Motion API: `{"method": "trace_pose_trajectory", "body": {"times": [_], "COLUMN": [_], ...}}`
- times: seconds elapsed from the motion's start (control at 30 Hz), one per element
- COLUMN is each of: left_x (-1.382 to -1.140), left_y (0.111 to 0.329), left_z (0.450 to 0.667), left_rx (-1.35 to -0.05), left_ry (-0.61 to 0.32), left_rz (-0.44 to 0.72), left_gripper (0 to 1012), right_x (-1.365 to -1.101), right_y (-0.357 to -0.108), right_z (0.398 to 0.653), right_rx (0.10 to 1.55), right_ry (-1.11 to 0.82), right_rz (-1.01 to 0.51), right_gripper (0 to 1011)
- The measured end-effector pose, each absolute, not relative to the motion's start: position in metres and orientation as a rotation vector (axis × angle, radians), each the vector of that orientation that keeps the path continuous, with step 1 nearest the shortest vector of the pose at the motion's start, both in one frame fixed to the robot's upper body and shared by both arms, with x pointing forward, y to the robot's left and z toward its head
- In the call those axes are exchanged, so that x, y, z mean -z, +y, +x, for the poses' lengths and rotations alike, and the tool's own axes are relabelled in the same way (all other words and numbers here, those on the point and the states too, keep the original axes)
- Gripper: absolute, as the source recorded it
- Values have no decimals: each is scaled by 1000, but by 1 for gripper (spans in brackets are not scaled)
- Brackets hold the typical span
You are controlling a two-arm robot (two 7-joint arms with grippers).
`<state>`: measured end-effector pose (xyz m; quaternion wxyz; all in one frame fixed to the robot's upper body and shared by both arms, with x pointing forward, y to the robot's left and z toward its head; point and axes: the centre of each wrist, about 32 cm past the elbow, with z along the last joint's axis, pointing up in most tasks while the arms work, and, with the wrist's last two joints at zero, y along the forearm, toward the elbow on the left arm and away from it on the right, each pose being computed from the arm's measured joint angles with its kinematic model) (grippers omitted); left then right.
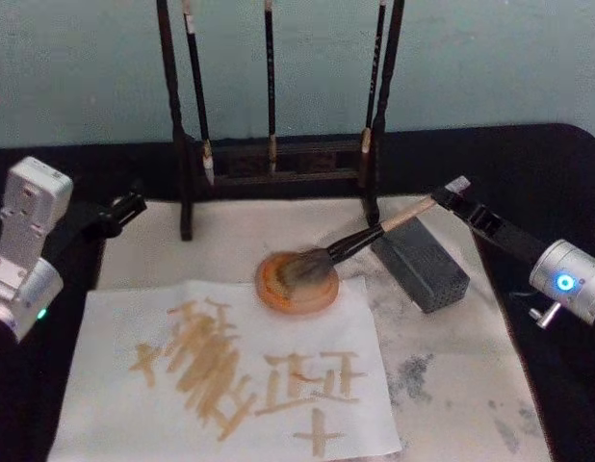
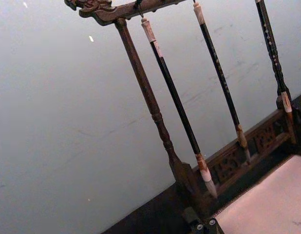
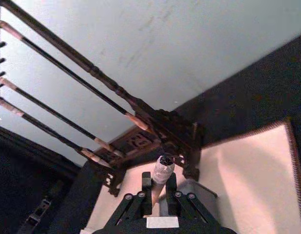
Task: Pick up the brush from the inkstone, write on the paper, then place the brush back to its original position.
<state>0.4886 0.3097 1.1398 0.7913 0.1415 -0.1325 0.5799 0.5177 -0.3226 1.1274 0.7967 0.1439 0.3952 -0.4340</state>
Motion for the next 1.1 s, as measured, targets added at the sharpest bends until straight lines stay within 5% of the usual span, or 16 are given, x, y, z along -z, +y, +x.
{"method": "trace_pose_trajectory", "body": {"times": [1.1], "left_x": [-1140], "left_y": [310], "left_z": [489], "left_rx": [-1248], "left_ry": [-285], "left_rz": [304], "left_gripper": [1002], "right_x": [-1126], "right_y": [-327], "right_z": [517], "right_rx": [982], "right_ry": [885], "right_rz": [265], "right_gripper": [178]}}
